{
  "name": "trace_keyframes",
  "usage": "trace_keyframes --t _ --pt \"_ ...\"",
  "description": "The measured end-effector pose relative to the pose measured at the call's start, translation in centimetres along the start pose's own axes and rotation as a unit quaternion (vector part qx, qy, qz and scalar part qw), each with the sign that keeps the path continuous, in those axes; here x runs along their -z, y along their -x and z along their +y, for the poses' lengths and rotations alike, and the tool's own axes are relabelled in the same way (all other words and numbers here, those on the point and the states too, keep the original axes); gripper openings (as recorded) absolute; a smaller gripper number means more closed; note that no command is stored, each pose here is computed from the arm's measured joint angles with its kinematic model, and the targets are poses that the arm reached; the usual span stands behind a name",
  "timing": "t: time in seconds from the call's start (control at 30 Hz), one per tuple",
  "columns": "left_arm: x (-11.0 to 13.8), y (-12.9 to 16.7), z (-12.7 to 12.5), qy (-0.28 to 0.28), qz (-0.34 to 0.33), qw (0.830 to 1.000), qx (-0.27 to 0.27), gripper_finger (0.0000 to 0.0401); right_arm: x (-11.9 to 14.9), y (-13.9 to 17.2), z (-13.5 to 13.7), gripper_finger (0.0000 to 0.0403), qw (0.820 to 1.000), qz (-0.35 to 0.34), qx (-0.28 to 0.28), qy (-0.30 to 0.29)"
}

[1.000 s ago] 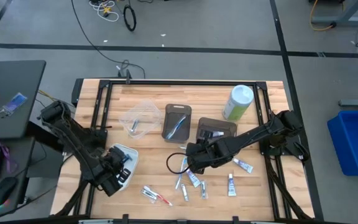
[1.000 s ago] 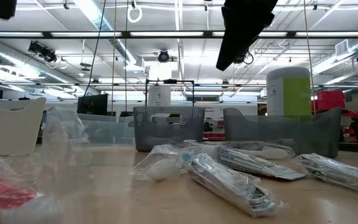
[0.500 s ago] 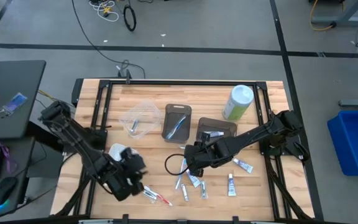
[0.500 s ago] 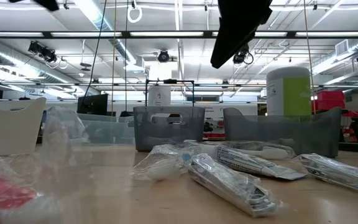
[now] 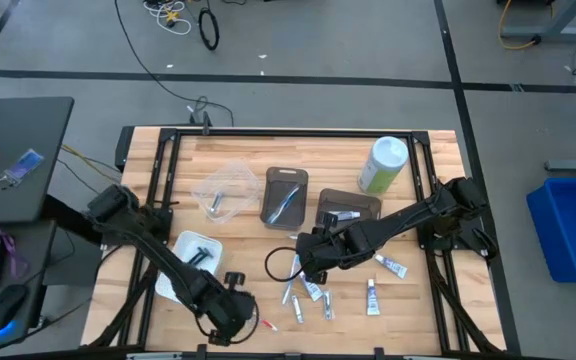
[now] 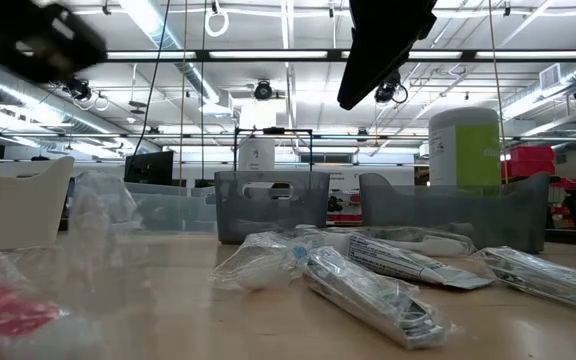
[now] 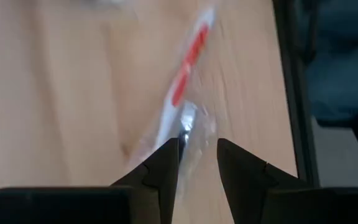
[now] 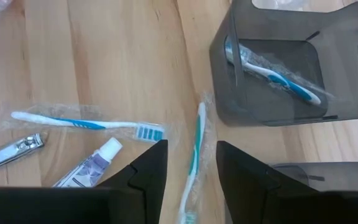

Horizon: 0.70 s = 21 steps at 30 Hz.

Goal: Pick & Place Travel size toiletries
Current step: Put the silver nail cutter into the transparent bin

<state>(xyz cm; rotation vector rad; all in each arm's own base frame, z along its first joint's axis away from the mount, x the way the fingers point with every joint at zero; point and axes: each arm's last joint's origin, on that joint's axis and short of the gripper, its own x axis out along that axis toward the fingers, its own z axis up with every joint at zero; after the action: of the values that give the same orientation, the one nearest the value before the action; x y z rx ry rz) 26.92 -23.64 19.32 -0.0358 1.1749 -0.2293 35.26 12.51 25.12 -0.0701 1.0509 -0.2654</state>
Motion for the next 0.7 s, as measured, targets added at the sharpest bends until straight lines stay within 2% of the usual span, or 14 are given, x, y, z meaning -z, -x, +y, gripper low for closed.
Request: trace_keyframes --t 0.07,0.23,0.47,0.7 --pt "0.2 -1.3 -0.1 0.004 0.022 1.0 0.011 0.013 0.0 0.0 0.0 0.0145 1.0 0.0 0.0 0.0" --pt "0.9 -3.4 -0.2 -0.009 0.053 0.999 0.0 0.0155 0.0 0.0 0.0 0.0146 1.0 0.0 0.0 0.0" --pt "0.9 -3.5 0.3 -0.038 0.038 0.997 -0.055 0.0183 0.0 0.0 0.1 0.0146 1.0 -0.003 -0.002 -0.001" --pt "1.7 -4.4 0.6 -0.059 0.07 0.995 -0.028 0.0185 0.0 0.0 0.1 0.0145 1.0 -0.003 -0.002 0.0"
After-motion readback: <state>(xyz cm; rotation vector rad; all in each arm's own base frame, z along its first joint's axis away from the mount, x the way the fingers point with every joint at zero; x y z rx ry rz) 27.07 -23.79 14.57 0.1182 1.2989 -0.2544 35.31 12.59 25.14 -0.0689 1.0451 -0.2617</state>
